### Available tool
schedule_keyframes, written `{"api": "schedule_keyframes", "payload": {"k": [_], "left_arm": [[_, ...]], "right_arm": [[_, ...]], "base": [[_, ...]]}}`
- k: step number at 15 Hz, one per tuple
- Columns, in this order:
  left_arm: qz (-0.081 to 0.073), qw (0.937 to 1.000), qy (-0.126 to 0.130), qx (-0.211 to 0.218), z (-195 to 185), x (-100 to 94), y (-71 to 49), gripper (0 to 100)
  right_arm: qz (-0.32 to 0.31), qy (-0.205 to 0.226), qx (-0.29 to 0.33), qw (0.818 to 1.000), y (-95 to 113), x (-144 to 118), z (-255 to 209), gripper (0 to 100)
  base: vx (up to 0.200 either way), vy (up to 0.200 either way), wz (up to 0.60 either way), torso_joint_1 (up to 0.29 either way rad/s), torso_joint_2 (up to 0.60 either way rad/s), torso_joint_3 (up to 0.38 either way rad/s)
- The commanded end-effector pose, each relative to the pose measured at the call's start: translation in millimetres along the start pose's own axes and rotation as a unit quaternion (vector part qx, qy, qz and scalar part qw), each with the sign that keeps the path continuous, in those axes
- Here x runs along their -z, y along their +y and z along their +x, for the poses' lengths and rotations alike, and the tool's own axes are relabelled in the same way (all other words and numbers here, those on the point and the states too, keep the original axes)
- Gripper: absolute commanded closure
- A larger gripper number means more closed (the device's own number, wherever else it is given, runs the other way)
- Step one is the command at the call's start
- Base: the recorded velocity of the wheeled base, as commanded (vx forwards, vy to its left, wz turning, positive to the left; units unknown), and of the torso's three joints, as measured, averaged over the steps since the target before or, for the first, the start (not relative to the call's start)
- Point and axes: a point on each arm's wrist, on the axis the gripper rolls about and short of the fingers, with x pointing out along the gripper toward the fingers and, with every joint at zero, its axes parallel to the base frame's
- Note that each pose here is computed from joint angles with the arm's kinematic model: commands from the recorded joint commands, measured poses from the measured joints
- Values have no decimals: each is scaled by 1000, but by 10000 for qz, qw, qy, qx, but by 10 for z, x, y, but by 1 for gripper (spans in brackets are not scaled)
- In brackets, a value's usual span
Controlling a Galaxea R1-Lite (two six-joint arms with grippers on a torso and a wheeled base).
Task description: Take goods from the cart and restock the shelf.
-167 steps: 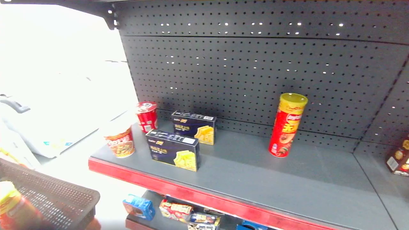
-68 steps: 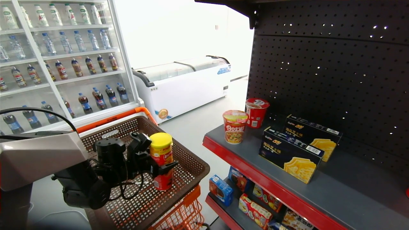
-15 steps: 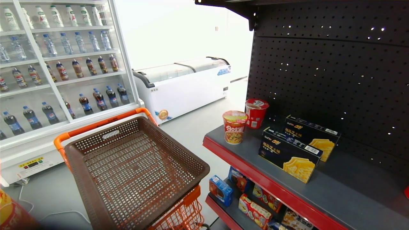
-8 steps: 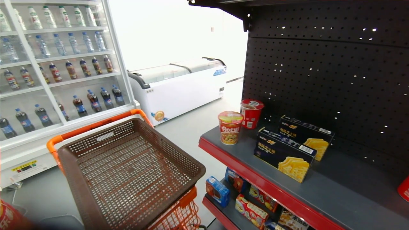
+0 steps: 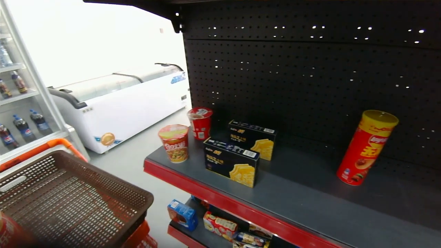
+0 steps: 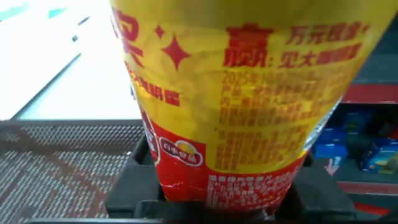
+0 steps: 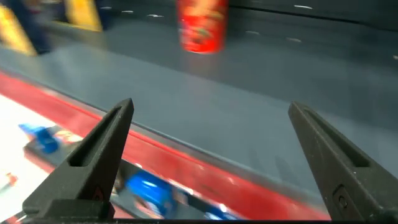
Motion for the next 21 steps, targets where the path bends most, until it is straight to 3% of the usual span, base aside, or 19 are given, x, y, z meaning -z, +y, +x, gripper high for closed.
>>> {"api": "schedule_keyframes", "payload": {"k": [1,7,12,13,14,15,18,19,20,21], "left_arm": [[-3,10000,20,-3,11,-9,3,100],[12,10000,-40,19,14,-65,4,100],[-43,9999,-93,64,45,-186,13,100],[-71,9999,18,97,59,-203,16,100],[-123,9989,183,414,90,-228,9,100],[-129,9982,195,552,90,-232,3,100],[-222,9967,608,491,50,-132,-6,100],[-198,9973,613,347,-14,-154,-13,100],[-124,9988,417,221,-61,-310,-15,100],[-45,9992,350,198,-71,-421,-13,100]], "right_arm": [[-1,0,-1,10000,0,0,0,0],[-1,0,-1,10000,0,0,0,0],[-1,0,-8,10000,0,0,0,0],[-1,0,-8,10000,0,0,0,0],[-16,0,-31,10000,1,0,0,0],[-62,-1,-54,10000,2,0,0,0],[-62,7,-139,9999,6,2,0,0],[-77,-17,-185,9998,8,-5,-2,0],[-187,-212,-319,9991,13,-98,-27,0],[-99,-808,-676,9944,9,-571,-154,0]], "base": [[0,0,-600,-2,12,-2],[0,0,-600,3,3,2],[0,0,0,0,0,0],[0,0,0,0,0,0],[0,0,0,0,0,0],[0,0,0,0,0,0],[0,0,0,0,0,0],[0,0,0,0,0,0],[0,0,0,0,0,0],[0,0,0,0,0,0]]}}
